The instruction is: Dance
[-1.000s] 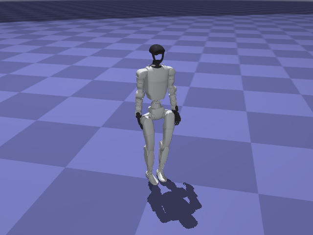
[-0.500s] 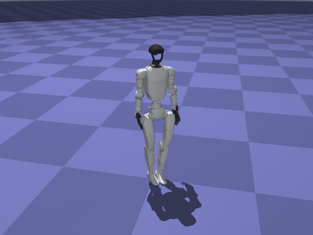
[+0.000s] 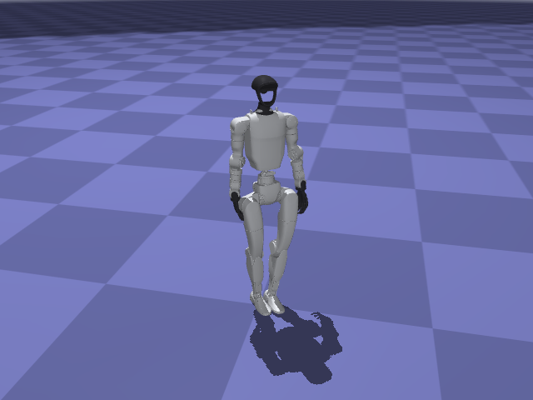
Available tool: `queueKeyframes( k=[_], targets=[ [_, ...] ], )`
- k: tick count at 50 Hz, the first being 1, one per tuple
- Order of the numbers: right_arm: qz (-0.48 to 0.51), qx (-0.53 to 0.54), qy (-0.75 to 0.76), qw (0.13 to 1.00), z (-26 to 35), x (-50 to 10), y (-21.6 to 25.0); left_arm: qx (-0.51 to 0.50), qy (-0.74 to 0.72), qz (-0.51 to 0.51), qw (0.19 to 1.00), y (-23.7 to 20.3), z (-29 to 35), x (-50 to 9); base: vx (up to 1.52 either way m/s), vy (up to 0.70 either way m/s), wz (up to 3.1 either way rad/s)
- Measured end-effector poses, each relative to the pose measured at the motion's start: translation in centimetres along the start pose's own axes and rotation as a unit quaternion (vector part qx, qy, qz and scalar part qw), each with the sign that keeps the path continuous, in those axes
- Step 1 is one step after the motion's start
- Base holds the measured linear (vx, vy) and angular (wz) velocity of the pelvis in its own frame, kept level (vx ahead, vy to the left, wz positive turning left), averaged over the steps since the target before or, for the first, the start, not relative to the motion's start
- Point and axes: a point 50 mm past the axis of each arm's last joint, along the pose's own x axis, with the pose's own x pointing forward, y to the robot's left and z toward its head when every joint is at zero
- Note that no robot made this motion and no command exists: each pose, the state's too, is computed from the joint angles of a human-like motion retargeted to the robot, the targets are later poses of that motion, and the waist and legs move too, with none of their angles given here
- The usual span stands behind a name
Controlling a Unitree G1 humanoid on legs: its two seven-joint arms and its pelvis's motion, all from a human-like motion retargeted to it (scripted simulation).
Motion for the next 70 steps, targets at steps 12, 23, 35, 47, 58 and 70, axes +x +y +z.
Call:
queueKeyframes(
  k=[12,23,35,47,58,70],
  targets=[
    [0.001,-0.005,-0.002,1.000,0.1,0.1,0.2,-0.005,0.003,0.005,1.000,0.3,-0.3,0.0,0.00,0.00,0.00],
    [0.003,-0.006,0.003,1.000,0.2,0.0,0.2,-0.015,0.004,0.008,1.000,0.6,-0.4,-0.1,0.00,0.00,-0.01],
    [-0.001,-0.006,0.017,1.000,0.3,-0.2,-0.1,-0.012,0.000,0.013,1.000,0.8,0.2,-0.1,-0.01,0.01,0.06],
    [0.000,-0.001,0.012,1.000,0.5,-0.2,-0.3,-0.002,-0.009,0.002,1.000,-0.4,0.9,0.1,0.00,0.01,-0.06],
    [-0.001,0.001,0.011,1.000,0.3,-0.2,-0.2,-0.003,-0.006,0.005,1.000,-0.2,0.5,0.0,0.00,0.00,0.00],
    [-0.003,-0.004,0.014,1.000,0.2,-0.2,-0.2,-0.016,0.000,0.009,1.000,0.0,-0.1,0.0,0.00,0.00,0.00]
  ],
)
